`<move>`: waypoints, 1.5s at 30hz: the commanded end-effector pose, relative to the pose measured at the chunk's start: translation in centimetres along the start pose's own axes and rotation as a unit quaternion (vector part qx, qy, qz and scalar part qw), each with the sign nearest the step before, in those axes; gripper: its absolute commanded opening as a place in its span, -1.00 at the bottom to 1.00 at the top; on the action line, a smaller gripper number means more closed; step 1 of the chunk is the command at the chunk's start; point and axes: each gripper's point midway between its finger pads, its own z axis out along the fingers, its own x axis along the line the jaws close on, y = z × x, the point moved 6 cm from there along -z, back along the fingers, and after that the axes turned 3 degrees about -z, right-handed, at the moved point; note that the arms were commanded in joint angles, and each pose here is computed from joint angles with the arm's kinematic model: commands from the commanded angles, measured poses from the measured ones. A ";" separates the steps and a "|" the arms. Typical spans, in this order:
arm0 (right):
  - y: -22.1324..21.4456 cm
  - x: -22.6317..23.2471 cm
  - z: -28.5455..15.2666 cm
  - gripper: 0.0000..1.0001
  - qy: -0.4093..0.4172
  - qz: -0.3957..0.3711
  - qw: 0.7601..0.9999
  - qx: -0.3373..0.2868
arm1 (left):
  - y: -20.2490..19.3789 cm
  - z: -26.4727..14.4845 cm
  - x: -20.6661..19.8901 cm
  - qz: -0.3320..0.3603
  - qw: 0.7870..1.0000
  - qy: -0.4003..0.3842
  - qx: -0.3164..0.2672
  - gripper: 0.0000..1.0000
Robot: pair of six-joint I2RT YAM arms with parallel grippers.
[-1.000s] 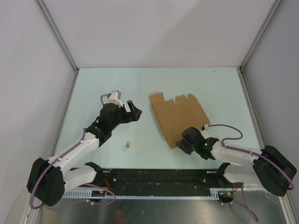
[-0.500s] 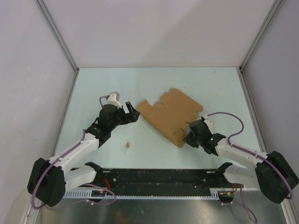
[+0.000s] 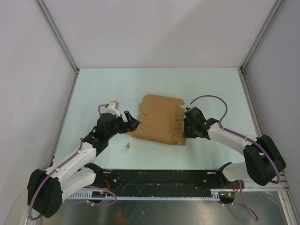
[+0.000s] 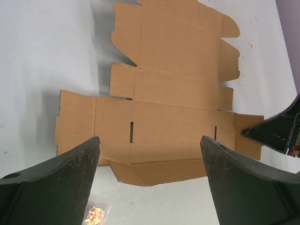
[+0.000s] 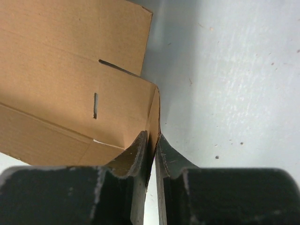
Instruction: Fold the paper box
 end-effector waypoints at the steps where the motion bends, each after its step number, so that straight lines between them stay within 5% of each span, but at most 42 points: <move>1: 1.9 -1.0 -0.8 -0.65 -0.001 -0.044 0.999 -0.003 | -0.4 -1.1 -0.5 -0.019 0.999 -0.027 0.001 0.82; 7: 4.4 -2.0 -2.0 0.07 -0.021 -0.014 0.999 -0.027 | -1.9 -1.9 -0.2 -0.063 0.997 -0.029 0.020 0.63; 11: 4.9 -1.1 -3.7 0.10 0.002 0.063 0.997 -0.041 | -2.8 -2.6 -1.3 -0.088 0.995 -0.040 0.036 0.52; 18: 1.9 1.1 -6.4 0.39 -0.020 0.228 0.973 -0.021 | -4.0 -4.0 -1.9 -0.120 0.992 0.006 0.033 0.64; 29: -0.8 4.7 -6.5 0.47 -0.031 0.367 0.929 -0.020 | -5.0 -3.3 -1.7 -0.123 0.990 0.057 0.041 0.85; 45: -0.7 4.2 -3.6 0.40 -0.055 0.349 0.935 -0.016 | -3.1 -3.1 -1.8 -0.093 0.992 0.080 -0.004 0.80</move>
